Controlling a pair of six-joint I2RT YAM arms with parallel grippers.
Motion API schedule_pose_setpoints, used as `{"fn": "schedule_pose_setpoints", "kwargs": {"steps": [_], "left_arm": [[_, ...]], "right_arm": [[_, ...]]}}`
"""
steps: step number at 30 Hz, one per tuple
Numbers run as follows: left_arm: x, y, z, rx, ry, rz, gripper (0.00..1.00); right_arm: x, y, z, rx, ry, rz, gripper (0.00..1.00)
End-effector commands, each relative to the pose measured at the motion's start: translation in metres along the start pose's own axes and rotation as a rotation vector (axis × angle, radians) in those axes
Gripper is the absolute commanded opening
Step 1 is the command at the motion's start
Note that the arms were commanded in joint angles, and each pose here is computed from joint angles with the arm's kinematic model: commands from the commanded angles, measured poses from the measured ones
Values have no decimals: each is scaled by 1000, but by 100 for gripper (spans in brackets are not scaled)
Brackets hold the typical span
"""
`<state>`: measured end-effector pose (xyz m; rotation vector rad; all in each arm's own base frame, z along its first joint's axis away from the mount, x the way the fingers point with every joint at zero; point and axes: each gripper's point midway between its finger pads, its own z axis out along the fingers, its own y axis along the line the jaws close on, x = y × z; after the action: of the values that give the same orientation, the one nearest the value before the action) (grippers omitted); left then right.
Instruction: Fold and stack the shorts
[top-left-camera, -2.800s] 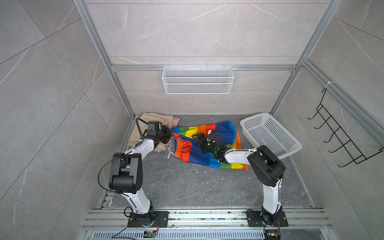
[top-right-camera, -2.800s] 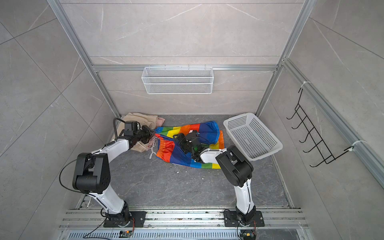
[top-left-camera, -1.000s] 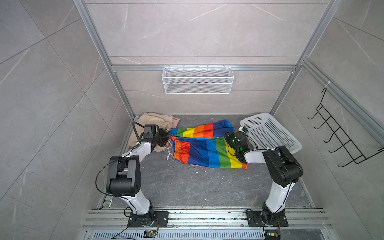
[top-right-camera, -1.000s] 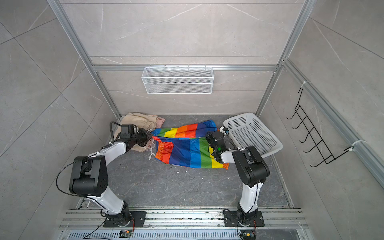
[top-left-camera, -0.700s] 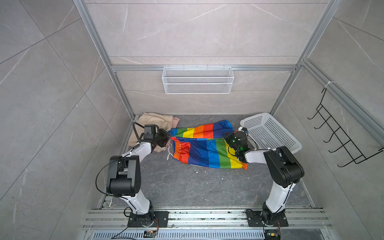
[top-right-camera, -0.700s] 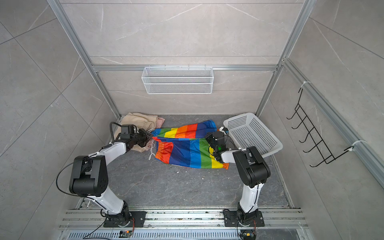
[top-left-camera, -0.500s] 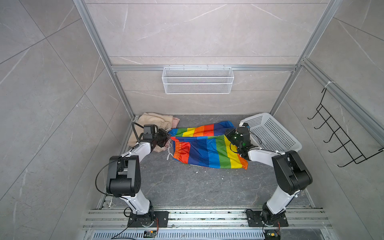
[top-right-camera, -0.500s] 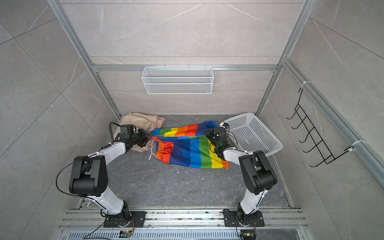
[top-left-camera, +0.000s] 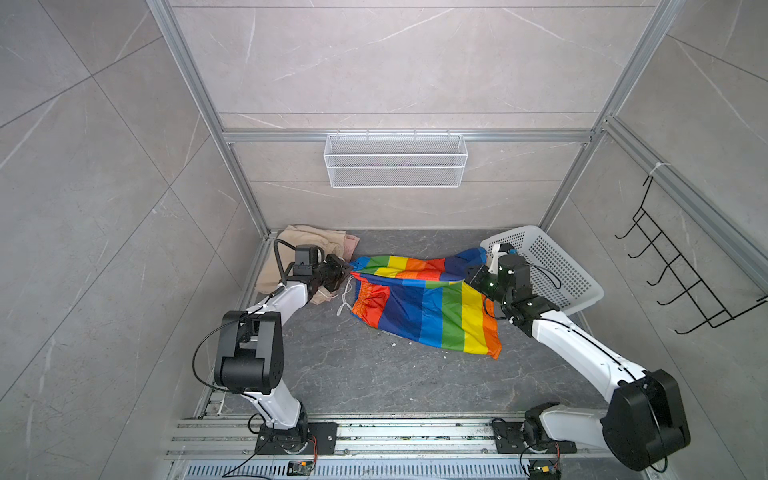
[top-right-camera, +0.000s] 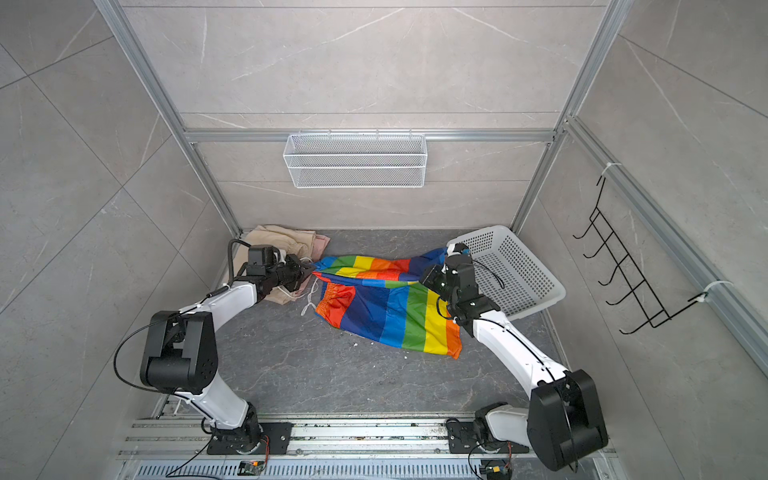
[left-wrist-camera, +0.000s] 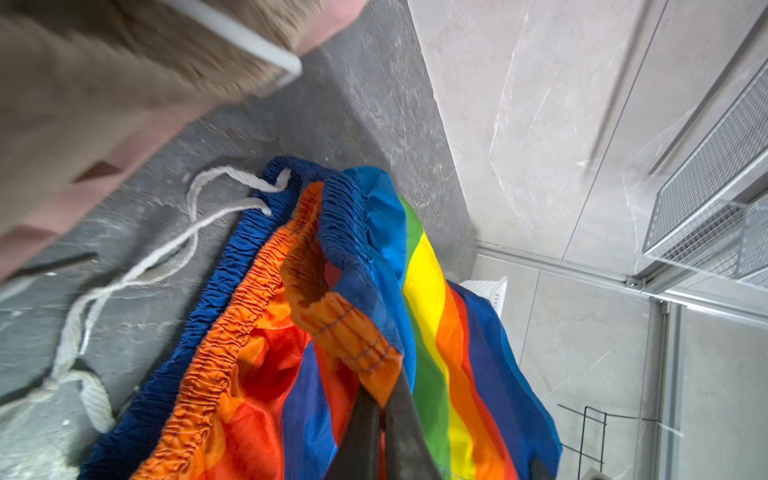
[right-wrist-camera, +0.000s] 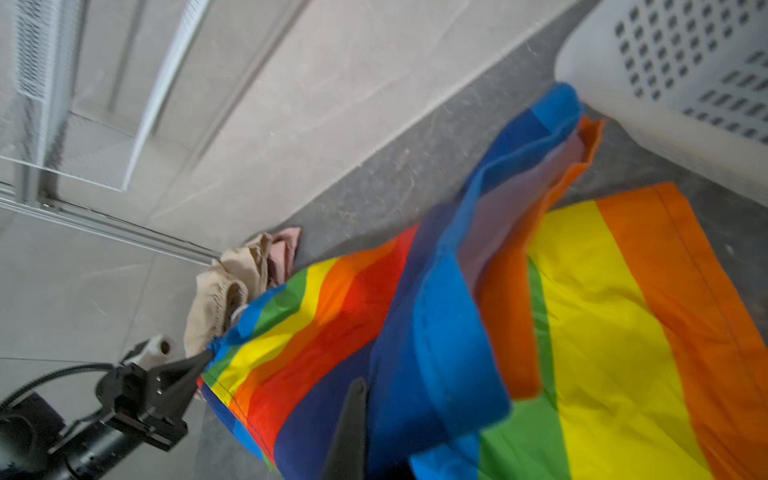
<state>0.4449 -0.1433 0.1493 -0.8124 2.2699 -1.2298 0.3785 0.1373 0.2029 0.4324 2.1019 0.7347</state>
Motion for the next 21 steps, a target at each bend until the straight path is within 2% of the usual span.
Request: {"fn": "schedule_pose_setpoints", "kwargs": {"steps": [1, 3, 10, 17, 19, 21], "left_arm": [[19, -5, 9, 9, 29, 55, 7], [33, 5, 15, -9, 58, 56, 10], [53, 54, 7, -98, 48, 36, 10], [76, 85, 10, -136, 99, 10, 14], [77, 88, 10, -136, 95, 3, 11], [75, 91, 11, -128, 91, -14, 4]], "right_arm": [[38, -40, -17, 107, 95, -34, 0], [54, -55, -23, 133, 122, -32, 0], [118, -114, -29, 222, 217, 19, 0], [145, -136, -18, 257, 271, 84, 0], [147, -137, -6, 261, 289, 85, 0], [145, -135, 10, 266, 305, 78, 0]]}}
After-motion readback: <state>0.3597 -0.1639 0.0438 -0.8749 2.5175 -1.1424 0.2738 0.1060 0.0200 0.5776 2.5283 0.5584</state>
